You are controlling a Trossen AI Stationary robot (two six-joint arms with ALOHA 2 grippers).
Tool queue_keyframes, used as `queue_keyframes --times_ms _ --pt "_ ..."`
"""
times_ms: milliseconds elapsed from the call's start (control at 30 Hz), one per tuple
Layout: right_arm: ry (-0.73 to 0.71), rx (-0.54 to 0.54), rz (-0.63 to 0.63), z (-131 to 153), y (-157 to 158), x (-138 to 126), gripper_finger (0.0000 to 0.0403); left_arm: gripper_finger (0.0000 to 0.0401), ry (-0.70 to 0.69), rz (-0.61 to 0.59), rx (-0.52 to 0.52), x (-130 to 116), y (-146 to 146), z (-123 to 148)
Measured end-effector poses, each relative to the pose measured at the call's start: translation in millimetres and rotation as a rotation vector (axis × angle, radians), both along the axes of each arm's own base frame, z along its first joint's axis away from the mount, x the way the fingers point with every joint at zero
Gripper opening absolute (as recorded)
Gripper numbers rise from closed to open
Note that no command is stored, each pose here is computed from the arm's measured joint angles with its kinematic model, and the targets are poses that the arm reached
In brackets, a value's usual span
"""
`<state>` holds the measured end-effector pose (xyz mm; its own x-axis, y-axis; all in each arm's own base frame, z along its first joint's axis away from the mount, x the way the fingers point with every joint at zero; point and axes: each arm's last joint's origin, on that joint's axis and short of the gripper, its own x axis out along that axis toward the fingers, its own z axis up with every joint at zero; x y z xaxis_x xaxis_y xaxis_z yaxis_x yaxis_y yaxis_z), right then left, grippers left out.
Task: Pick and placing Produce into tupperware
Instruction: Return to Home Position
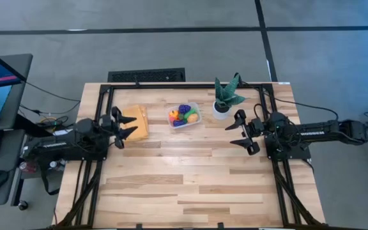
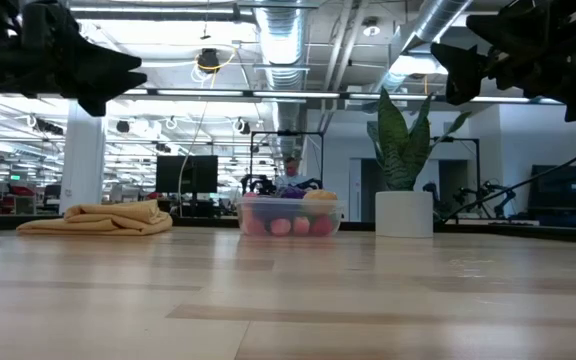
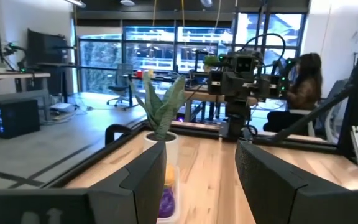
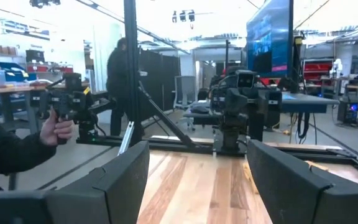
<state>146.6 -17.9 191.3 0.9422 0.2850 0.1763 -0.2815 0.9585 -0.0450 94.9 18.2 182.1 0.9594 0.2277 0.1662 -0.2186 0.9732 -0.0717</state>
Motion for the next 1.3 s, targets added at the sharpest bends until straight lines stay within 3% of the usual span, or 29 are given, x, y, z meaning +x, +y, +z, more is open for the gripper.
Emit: queue_keyframes --times_ms 233,500,933,1100,1300 --pt "0.010 0.023 0.012 0 0 0 0.0265 0.0182 0.044 -0.029 0.069 1 -6 -3" --pt "0.051 0.008 0.176 -2 1 -5 0.0265 0.0182 0.134 -0.015 0.071 2 -6 -12" --pt "-0.013 0.010 0.170 -1 4 -28 0.0265 0.0182 0.130 -0.034 0.068 2 -7 -11" --pt "0.012 0.035 0.041 -5 7 -28 0.0265 0.0182 0.129 -0.034 0.064 2 -7 -12" --pt "-0.017 -0.037 0.059 -5 21 -26 0.0265 0.0182 0.129 -0.035 0.064 2 -7 -12"
